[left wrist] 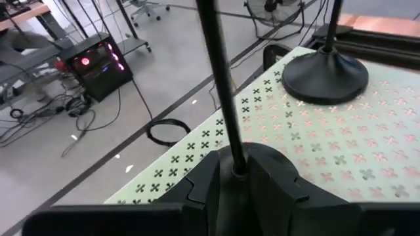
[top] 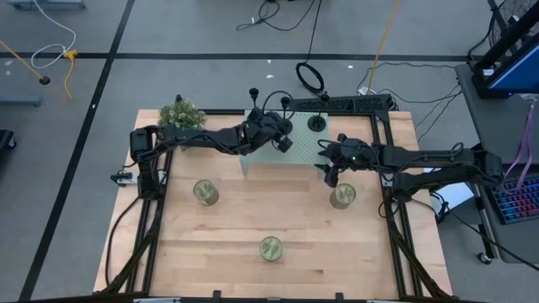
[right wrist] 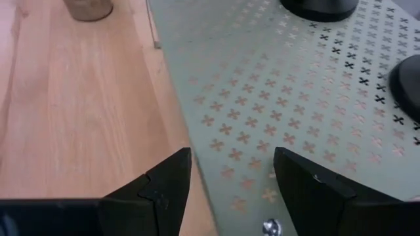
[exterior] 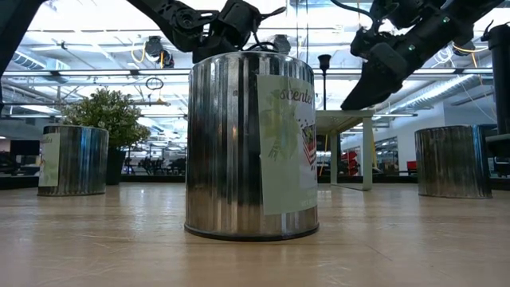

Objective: Pick & Place candle stick holders
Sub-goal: Put the left scented candle on the shelf

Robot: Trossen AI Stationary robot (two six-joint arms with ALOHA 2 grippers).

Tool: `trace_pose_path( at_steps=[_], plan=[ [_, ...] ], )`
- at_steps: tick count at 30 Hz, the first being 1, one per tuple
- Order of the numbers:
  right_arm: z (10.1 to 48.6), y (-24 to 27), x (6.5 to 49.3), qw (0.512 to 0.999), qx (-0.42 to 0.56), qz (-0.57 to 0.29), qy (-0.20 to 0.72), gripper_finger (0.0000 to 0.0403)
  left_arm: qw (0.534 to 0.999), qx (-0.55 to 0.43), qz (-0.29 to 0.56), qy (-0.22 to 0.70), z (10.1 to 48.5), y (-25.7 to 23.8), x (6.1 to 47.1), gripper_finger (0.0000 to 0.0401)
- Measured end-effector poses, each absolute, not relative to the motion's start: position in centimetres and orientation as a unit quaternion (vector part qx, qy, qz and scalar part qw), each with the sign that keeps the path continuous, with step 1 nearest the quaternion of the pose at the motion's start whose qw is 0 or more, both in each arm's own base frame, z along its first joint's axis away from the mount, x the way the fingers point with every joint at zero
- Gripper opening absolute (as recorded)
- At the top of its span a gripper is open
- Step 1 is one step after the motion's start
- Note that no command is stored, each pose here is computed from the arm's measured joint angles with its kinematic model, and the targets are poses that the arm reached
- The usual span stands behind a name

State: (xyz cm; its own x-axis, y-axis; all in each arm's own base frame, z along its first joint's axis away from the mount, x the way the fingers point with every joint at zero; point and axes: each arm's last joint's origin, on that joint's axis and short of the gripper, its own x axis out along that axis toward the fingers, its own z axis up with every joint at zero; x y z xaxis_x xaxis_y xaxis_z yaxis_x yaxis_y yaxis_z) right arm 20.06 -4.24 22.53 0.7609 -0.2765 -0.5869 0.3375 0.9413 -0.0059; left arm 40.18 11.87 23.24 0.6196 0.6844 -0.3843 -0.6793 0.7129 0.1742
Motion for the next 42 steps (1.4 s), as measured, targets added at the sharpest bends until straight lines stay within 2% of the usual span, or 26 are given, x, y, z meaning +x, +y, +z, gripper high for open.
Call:
trace_pose_path(
  at_steps=[5, 10, 20, 25, 27, 31, 35, 42],
  plan=[
    [22.5, -3.6, 20.2, 0.939, 0.045, -0.15, 0.306, 0.021, 0.903, 0.017, 0.354, 0.241, 23.2, 9.7, 40.3, 0.0086],
    [22.5, -3.0, 20.2, 0.94, 0.045, -0.138, 0.309, 0.021, 0.904, 0.038, 0.352, 0.239, 26.4, 6.9, 38.8, 0.0085],
    [22.5, -1.8, 20.4, 0.945, 0.029, -0.111, 0.308, 0.021, 0.913, 0.079, 0.281, 0.285, 33.6, 1.2, 31.2, 0.0086],
    [22.9, -2.2, 20.4, 0.939, -0.021, -0.189, 0.287, 0.021, 0.919, 0.062, 0.248, 0.3, 35.5, -0.5, 27.5, 0.0085],
    [22.8, -2.3, 20.3, 0.932, -0.035, -0.207, 0.295, 0.021, 0.919, 0.054, 0.213, 0.328, 35.6, -1.1, 26.2, 0.0085],
    [22.8, -2.1, 20.2, 0.932, -0.063, -0.186, 0.304, 0.021, 0.9, 0.014, 0.161, 0.404, 35.0, -2.2, 24.0, 0.0085],
    [23.5, -1.6, 19.8, 0.941, -0.067, -0.171, 0.285, 0.021, 0.869, -0.035, 0.182, 0.459, 33.4, -3.2, 22.9, 0.0085],
    [25.5, -0.5, 18.5, 0.963, -0.032, -0.154, 0.218, 0.021, 0.829, -0.058, 0.189, 0.524, 27.6, -4.8, 21.9, 0.0085]
  ],
)
